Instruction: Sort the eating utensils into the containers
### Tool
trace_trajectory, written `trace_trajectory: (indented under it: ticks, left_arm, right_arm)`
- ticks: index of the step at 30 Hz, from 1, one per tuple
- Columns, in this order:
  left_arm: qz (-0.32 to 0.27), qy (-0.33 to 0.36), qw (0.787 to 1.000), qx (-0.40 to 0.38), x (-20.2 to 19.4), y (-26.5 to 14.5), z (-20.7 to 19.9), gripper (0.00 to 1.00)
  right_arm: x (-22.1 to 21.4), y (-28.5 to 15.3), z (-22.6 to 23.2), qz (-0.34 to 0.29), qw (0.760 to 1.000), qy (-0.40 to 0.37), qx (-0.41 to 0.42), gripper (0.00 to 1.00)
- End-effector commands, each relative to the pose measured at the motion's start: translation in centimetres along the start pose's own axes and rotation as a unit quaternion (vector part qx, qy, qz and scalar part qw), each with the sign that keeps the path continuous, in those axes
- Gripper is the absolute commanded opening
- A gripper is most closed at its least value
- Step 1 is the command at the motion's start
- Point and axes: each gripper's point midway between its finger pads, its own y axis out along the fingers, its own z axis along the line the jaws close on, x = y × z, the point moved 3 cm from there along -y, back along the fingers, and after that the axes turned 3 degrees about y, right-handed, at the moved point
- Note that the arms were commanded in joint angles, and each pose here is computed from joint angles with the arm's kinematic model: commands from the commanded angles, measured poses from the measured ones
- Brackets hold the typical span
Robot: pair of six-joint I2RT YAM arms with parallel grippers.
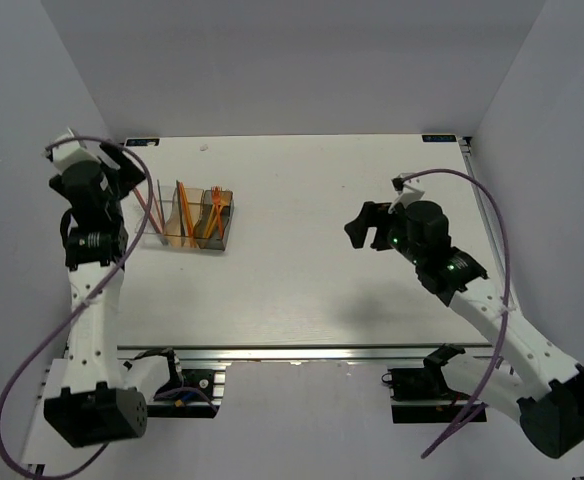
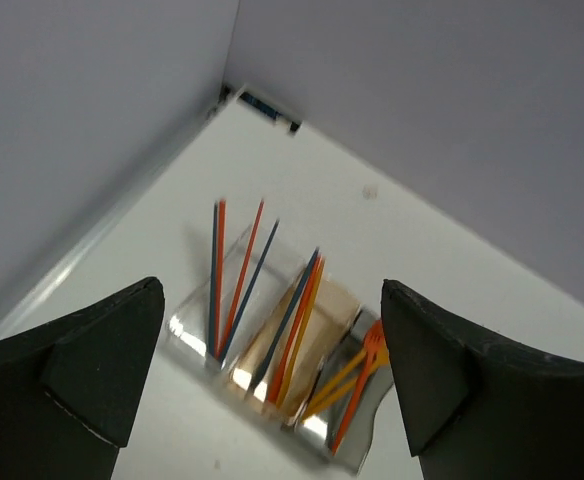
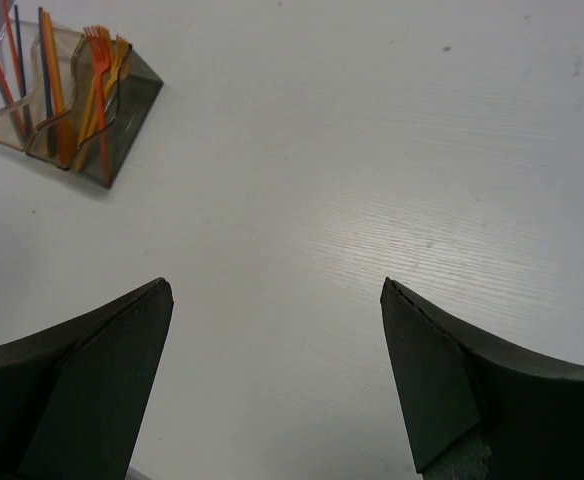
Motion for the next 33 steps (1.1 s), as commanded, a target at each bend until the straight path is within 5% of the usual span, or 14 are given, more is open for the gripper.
trace_trajectory:
  ticks: [1, 8, 33]
  left_arm:
    - [0.133, 0.002, 0.99, 0.048, -8.2, -3.0, 3.2, 0.98]
    - [0.07, -0.021, 0.997, -0.022, -9.9, -8.3, 3.7, 0.98]
    - [0.058, -0.027, 0.996, -0.054, -11.1, -11.3, 3.0, 0.98]
  right_arm:
    - [2.6, -3.4, -1.2, -0.035, 0.997, -0.033, -0.058, 0.89]
    - [2.0, -8.0, -3.6, -0.054, 0.99, -0.041, -0.121, 0.89]
    - [-1.5, -11.3, -5.3, -0.034, 0.988, -0.011, -0.148, 0.89]
